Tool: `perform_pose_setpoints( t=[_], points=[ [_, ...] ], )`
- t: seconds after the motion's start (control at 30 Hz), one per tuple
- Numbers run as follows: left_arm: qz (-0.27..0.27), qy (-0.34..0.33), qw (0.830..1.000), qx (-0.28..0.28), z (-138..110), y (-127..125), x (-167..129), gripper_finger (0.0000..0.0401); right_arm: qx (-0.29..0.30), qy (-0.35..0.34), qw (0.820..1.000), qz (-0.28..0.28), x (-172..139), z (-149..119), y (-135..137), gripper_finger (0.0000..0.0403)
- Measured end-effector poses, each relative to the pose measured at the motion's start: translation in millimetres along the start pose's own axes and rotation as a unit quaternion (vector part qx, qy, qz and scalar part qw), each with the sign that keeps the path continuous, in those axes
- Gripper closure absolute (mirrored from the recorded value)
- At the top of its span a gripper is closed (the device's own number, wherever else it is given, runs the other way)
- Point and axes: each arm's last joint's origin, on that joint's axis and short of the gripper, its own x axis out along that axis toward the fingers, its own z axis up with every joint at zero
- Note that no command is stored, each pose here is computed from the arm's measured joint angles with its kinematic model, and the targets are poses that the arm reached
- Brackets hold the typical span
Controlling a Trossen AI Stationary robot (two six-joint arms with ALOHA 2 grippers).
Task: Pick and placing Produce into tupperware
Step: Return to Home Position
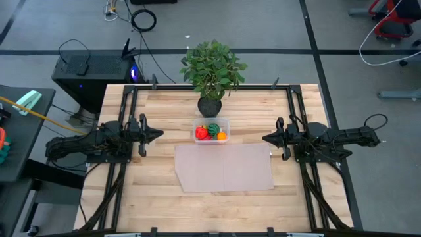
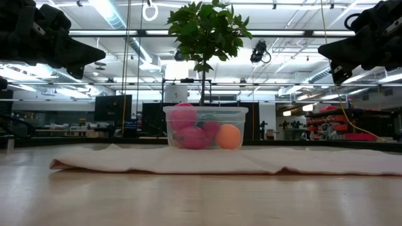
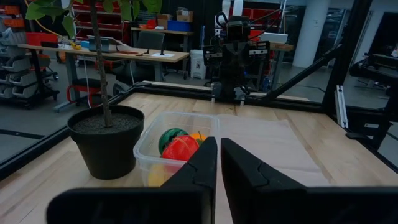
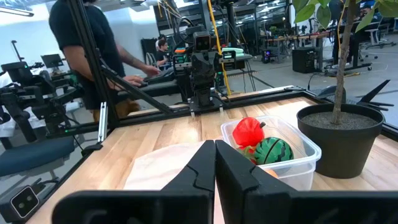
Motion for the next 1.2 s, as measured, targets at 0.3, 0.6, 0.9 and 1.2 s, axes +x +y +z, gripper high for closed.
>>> perform_pose_setpoints(
  t=[0.3, 0.6, 0.9, 1.2],
  points=[
    [0.0, 0.0, 1.0, 0.0, 0.0, 0.0, 0.0, 0.0371, 0.0, 0.0, 1.0, 0.0, 0.0, 0.0, 0.0, 0.0386],
    [0.0, 0.0, 1.0, 0.0, 0.0, 0.0, 0.0, 0.0371, 0.0, 0.0, 1.0, 0.0, 0.0, 0.0, 0.0, 0.0386],
    [0.0, 0.0, 1.0, 0.0, 0.0, 0.0, 0.0, 0.0374, 0.0, 0.0, 1.0, 0.0, 0.0, 0.0, 0.0, 0.0386],
    [0.0, 0.0, 1.0, 0.0, 0.0, 0.0, 0.0, 0.0368, 0.0, 0.0, 1.0, 0.0, 0.0, 0.0, 0.0, 0.0386]
  ],
)
